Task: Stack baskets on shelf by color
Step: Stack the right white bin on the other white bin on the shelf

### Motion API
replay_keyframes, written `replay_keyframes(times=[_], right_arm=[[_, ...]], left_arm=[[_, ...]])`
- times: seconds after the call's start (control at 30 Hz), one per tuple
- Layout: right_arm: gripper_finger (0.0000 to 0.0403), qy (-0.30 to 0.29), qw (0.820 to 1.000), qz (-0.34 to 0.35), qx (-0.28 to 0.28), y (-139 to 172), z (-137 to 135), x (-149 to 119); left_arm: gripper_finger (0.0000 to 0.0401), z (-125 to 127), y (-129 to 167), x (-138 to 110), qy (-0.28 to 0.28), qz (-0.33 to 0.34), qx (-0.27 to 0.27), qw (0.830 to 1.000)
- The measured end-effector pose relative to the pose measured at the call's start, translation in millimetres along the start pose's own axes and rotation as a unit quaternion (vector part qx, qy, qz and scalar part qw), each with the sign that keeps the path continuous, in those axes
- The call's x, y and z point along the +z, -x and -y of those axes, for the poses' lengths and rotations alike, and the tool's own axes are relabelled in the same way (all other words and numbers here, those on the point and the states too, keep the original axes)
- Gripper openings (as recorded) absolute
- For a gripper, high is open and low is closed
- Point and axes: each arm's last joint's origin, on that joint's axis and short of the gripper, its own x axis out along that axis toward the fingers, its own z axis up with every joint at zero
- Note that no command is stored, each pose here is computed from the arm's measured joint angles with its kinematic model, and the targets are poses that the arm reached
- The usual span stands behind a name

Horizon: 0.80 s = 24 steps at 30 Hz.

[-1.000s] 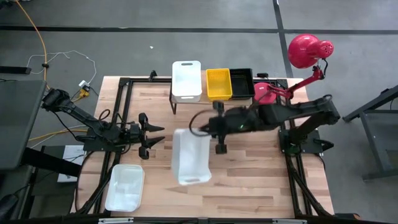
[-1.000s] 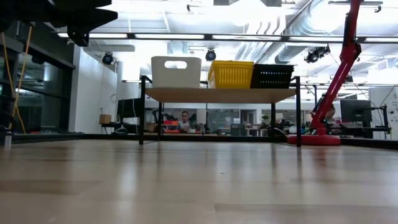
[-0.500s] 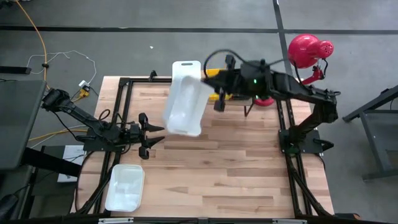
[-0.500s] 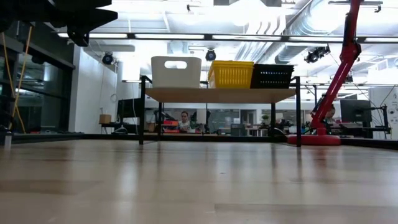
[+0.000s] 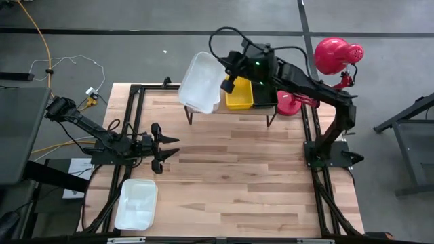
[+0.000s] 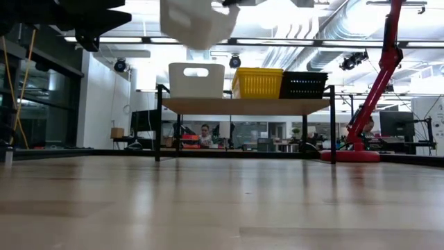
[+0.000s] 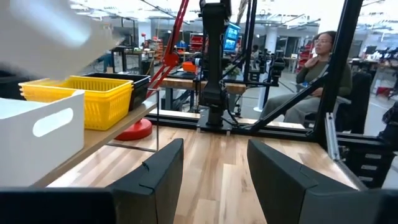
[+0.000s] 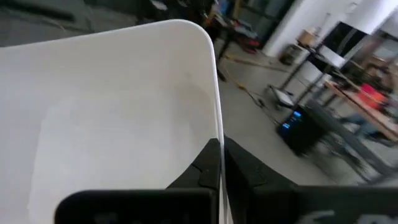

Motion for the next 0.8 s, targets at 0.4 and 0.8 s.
replay_keyframes(times=[0.4, 0.8], right_arm=[[0.0000, 0.036, 0.998, -0.044, 0.002, -28, 15, -23], [0.0000, 0.069, 0.993, -0.073, 0.055, -28, 16, -34]], left_arm=[[0.0166, -2, -1, 0, -0.011, -0.001, 0.007, 1.000], [0.0166, -2, -1, -1, 0.001, -0.002, 0.007, 1.000]])
